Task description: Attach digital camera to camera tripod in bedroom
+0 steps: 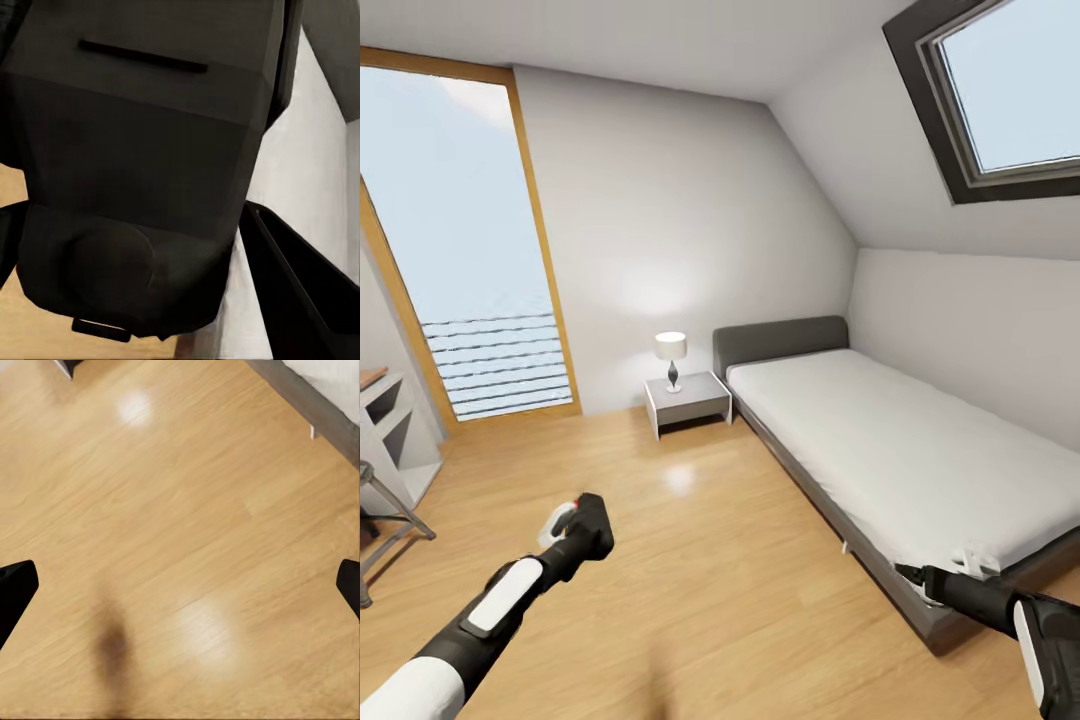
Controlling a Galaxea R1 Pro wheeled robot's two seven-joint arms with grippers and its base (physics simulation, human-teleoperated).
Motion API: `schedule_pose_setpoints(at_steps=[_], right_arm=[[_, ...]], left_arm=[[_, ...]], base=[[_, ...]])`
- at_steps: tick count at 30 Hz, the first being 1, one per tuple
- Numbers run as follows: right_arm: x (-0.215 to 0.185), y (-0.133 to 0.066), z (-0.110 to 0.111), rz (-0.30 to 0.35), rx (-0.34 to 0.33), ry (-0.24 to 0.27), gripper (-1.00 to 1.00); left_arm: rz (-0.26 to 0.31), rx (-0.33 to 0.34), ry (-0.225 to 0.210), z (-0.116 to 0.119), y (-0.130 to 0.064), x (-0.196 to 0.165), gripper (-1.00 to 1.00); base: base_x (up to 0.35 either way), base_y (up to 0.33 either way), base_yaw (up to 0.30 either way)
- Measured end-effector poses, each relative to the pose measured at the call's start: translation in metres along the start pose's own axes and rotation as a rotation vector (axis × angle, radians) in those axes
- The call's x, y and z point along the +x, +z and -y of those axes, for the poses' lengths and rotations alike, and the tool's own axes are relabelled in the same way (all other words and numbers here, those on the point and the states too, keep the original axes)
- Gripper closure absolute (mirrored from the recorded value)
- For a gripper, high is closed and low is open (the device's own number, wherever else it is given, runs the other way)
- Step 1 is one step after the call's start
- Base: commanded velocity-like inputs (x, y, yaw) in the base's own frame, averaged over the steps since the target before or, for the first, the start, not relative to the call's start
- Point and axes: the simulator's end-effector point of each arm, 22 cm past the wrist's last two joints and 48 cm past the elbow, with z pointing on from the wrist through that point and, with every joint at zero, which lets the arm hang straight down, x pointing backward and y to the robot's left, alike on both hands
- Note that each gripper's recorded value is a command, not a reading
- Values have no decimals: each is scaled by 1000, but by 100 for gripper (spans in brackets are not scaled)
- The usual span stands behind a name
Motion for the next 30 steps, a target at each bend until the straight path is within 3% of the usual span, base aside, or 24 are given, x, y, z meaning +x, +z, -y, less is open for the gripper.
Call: schedule_pose_setpoints(at_steps=[3, 4, 6, 7, 10, 12, 15, 19, 22, 24, 25, 27, 30], right_arm=[[35, 12, 24, -71, 76, 12, -100], [64, 20, 41, -119, 129, 9, -100], [95, 27, 55, -166, 174, 4, -100], [124, 32, 69, -203, 220, -15, -100], [173, 34, 87, -268, 290, -61, -100], [221, 30, 100, -332, 351, -134, -100], [263, 22, 106, -388, 384, -220, -100], [319, 7, 100, -463, 373, -334, -100], [343, -3, 95, -496, 355, -377, -100], [371, -18, 93, -538, 341, -406, -100], [401, -36, 94, -583, 332, -422, -100], [425, -54, 96, -622, 325, -428, -100], [435, -64, 95, -639, 320, -431, -100]], left_arm=[[22, -177, 97, -41, -3, -1, 100], [33, -297, 150, -70, -8, -1, 100], [28, -419, 183, -100, -16, 5, 100], [6, -528, 197, -132, -24, 21, 100], [-61, -691, 215, -188, -45, 57, 100], [-145, -828, 244, -244, -73, 98, 100], [-193, -858, 298, -266, -89, 122, 100], [-253, -819, 380, -292, -106, 153, 100], [-312, -801, 411, -316, -128, 181, 100], [-361, -791, 425, -335, -148, 206, 100], [-396, -782, 440, -346, -161, 223, 100], [-429, -802, 434, -363, -183, 240, 100], [-450, -815, 439, -376, -202, 251, 100]], base=[[0, 0, 0], [0, 0, 0], [0, 0, 0], [0, 0, 0], [0, 0, 0], [0, 0, 0], [0, 0, 0], [0, 0, 0], [0, 0, 0], [0, 0, 0], [0, 0, 0], [0, 0, 0], [0, 0, 0]])
